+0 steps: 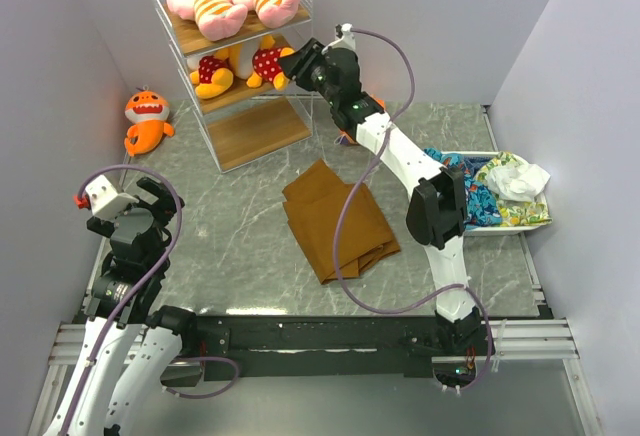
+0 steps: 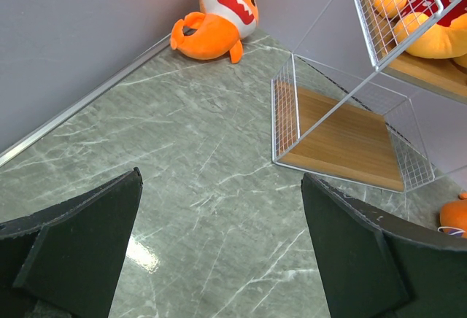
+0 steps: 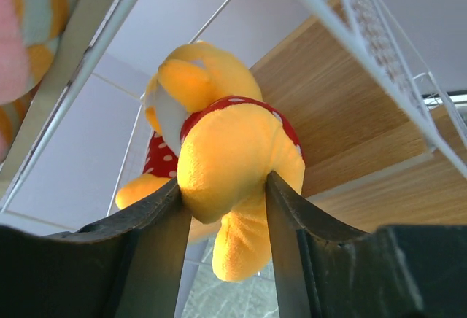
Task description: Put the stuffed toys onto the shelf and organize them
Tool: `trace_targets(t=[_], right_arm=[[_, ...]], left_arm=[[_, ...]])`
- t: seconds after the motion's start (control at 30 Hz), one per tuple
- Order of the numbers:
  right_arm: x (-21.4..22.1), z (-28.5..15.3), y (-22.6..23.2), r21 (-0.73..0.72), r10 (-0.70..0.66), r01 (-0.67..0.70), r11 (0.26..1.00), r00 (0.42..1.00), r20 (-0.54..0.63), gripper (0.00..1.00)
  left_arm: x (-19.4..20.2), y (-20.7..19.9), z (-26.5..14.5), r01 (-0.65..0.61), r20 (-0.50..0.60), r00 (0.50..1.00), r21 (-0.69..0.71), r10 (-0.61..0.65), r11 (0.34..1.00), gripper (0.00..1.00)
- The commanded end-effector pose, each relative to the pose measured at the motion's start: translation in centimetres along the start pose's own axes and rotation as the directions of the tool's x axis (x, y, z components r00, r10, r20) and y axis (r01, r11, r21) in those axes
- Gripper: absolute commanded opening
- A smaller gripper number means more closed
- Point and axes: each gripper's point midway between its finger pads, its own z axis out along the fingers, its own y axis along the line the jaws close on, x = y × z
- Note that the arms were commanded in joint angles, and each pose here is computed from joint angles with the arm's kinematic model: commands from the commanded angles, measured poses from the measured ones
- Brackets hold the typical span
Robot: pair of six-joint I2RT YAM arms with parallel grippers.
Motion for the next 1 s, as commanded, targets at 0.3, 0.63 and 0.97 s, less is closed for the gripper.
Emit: trace_targets(t=[0.3,0.63,0.97], right_arm=[[-2.5,0.4,-0.6,0.003,0.163,-0.165,0.986,0.977,0.139,0.0],[-4.9,-1.0,0.5,-0.038,0.368,-0.374,0.927,0.882,0.296,0.0],[-4.5,0.6,0.2,-0.045,0.434,-0.444,0.895,0.842,0.32,0.06]], left_arm=[[-0.5,0.1,0.1,0.018,0.027,0.999,-0.009,-0.018,1.0,0.97],[-0.6,0.0,0.1,0.022,0.026,0.999,-0.006,-0.022,1.0,0.97],[-0.6,0.0,0.1,0.028,0.032,0.999,-0.002,-0.028,1.0,0.97]])
